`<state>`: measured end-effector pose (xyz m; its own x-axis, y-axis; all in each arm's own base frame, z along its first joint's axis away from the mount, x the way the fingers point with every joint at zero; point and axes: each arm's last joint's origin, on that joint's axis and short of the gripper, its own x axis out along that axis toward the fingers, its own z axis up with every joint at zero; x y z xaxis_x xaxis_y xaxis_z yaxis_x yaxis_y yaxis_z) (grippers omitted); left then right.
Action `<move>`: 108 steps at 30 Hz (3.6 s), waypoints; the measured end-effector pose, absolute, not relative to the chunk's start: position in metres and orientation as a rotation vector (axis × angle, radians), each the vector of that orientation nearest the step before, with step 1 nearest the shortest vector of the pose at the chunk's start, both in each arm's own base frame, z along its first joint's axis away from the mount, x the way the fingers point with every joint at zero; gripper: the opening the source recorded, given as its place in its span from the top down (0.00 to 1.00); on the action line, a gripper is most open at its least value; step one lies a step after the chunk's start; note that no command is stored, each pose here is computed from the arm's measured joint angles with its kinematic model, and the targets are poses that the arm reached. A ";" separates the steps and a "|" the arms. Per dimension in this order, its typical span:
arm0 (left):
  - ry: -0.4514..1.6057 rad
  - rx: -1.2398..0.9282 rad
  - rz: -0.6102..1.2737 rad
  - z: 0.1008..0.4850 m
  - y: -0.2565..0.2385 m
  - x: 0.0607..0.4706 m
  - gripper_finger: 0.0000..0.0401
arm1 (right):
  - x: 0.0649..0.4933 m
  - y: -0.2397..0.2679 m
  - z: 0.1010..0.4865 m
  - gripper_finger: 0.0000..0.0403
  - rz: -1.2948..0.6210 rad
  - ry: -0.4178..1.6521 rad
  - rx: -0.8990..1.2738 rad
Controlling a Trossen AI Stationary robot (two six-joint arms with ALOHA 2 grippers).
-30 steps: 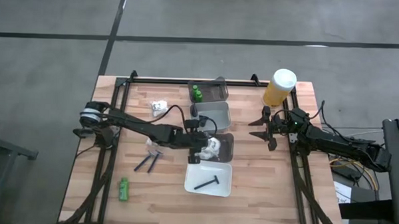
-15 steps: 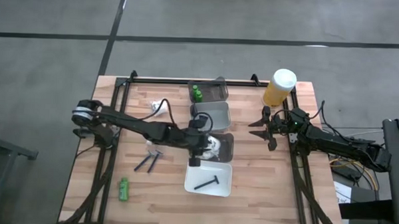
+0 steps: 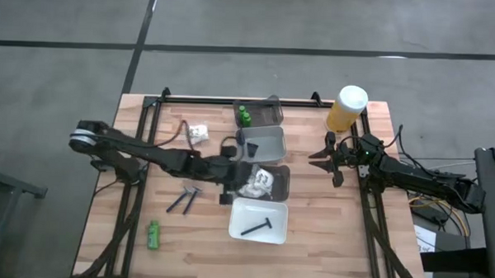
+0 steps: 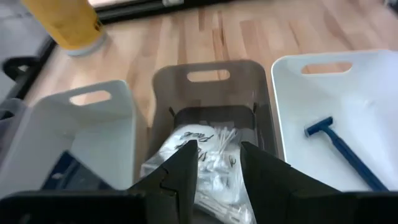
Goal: Pick & Place Travel size toiletries
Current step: Put the bottom white cotton pack into the bottom black bin
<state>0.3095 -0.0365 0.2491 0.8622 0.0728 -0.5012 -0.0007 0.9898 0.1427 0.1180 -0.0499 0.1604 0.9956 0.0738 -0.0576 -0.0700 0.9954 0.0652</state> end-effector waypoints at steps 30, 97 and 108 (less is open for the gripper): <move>0.472 0.068 0.221 0.204 -0.010 0.150 0.68 | 0.118 -0.050 0.160 0.80 0.072 0.060 0.063; 0.720 0.032 0.356 0.154 -0.011 0.172 0.99 | 0.118 -0.050 0.160 0.59 0.072 0.060 0.063; 0.618 0.141 0.389 0.190 -0.011 0.189 0.99 | 0.118 -0.050 0.161 0.67 0.072 0.059 0.063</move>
<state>0.1888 -0.0107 0.1902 0.7455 0.3958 -0.5362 -0.3126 0.9182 0.2432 0.1180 -0.0499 0.1605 0.9956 0.0738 -0.0571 -0.0701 0.9954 0.0648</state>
